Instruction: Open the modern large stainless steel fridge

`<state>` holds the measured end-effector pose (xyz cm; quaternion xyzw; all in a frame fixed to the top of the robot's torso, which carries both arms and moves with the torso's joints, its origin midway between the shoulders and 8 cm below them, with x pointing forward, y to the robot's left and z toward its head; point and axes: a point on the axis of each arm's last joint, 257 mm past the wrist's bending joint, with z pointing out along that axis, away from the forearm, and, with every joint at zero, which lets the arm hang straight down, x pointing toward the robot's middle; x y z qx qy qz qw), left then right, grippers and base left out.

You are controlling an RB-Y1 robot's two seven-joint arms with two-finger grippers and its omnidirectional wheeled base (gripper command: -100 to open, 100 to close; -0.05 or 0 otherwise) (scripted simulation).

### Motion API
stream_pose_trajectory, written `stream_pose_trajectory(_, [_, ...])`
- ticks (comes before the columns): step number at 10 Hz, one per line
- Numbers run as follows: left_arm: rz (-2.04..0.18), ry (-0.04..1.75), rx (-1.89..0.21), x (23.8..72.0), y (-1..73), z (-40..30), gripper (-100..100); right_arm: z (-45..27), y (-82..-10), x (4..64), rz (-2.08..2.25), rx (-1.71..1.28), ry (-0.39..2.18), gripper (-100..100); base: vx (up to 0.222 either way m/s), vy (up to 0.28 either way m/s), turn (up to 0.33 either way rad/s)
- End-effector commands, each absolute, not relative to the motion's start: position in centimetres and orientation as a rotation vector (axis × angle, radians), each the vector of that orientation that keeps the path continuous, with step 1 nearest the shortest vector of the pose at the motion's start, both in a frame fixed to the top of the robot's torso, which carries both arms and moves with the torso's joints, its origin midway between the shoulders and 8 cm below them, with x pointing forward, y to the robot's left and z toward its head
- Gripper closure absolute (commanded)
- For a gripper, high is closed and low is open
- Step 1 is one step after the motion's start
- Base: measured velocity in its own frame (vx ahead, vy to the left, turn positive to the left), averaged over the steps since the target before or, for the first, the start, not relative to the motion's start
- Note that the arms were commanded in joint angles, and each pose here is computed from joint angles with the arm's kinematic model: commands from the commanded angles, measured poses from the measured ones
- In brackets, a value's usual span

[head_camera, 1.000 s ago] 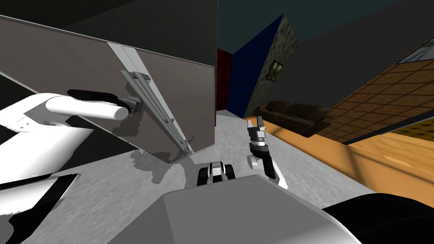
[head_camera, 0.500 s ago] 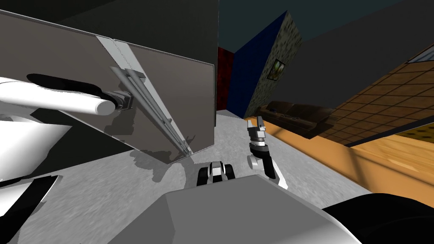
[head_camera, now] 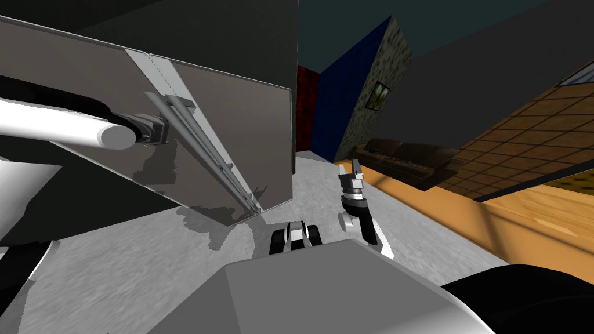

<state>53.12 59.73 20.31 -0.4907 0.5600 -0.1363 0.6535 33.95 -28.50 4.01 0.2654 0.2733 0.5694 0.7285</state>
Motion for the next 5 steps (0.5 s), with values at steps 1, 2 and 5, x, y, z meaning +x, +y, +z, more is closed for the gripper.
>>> stream_pose_trajectory(1, [-0.325,1.246,-1.095,52.3,59.0,23.2,-100,4.0,-28.5,34.0,1.255,0.585,0.602,0,0.016,-0.012,-0.002])
stream_pose_trajectory(2, [-0.325,1.246,-1.095,52.3,59.0,23.2,-100,4.0,-28.5,33.9,1.254,0.585,0.602,0,0.012,-0.011,-0.003])
stream_pose_trajectory(5, [-0.314,1.221,-1.111,50.6,59.4,25.6,-100,4.0,-28.5,33.9,1.255,0.585,0.602,0,0.020,-0.036,0.011])
